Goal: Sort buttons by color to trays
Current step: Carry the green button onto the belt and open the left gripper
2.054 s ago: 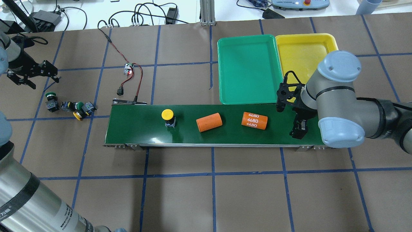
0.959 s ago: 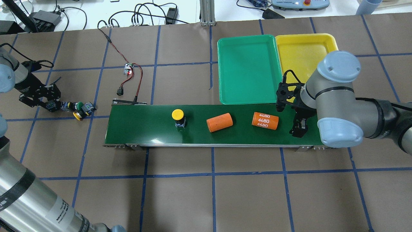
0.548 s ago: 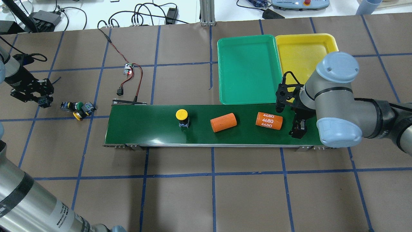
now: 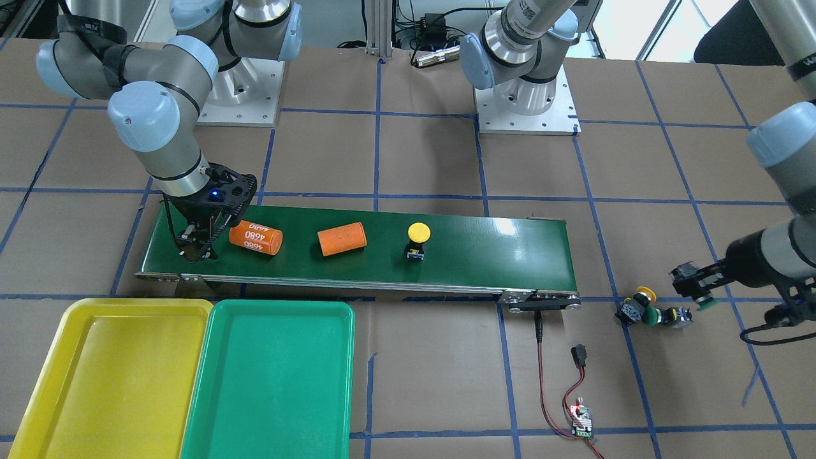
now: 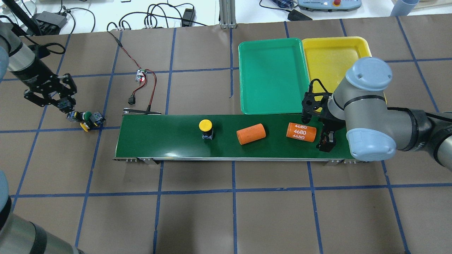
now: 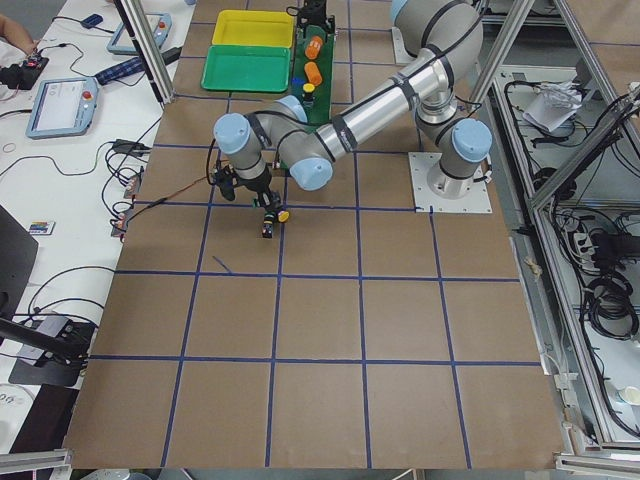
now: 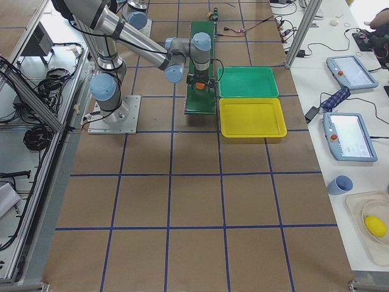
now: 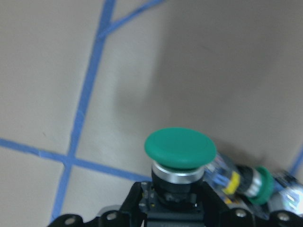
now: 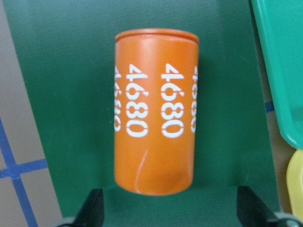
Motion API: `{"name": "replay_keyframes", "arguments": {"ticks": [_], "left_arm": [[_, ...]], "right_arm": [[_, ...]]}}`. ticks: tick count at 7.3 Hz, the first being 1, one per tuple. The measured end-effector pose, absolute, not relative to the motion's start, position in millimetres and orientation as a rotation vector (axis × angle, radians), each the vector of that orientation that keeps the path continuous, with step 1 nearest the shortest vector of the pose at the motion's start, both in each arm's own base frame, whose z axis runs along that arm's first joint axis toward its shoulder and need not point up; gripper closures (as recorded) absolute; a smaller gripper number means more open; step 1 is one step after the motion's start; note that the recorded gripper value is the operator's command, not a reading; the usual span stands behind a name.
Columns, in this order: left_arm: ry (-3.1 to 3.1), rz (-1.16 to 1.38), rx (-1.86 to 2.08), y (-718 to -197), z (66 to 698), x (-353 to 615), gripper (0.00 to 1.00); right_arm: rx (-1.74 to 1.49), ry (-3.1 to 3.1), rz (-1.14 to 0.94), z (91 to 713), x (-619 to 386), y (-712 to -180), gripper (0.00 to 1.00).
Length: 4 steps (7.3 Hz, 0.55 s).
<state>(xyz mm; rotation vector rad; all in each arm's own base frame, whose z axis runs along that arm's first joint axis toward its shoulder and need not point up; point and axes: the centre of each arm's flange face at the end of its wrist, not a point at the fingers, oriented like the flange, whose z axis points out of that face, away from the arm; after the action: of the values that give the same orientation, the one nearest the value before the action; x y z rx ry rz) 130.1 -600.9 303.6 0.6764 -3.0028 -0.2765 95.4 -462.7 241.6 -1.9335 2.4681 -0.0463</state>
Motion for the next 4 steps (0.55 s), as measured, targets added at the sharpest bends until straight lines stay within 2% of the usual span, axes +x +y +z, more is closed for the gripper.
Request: {"name": "replay_keyframes", "arguments": {"ticks": [2, 4], "left_arm": [[-3.018, -0.282, 0.682, -589.7, 315.2, 31.6, 1.0], [-3.044, -0.295, 0.416, -574.1, 298.6, -37.3, 1.0]], "right_arm": [[-1.931, 2.467, -0.043, 240.9, 95.9, -462.2, 0.0], [-1.93, 2.467, -0.041, 240.6, 96.2, -461.9, 0.0]]}}
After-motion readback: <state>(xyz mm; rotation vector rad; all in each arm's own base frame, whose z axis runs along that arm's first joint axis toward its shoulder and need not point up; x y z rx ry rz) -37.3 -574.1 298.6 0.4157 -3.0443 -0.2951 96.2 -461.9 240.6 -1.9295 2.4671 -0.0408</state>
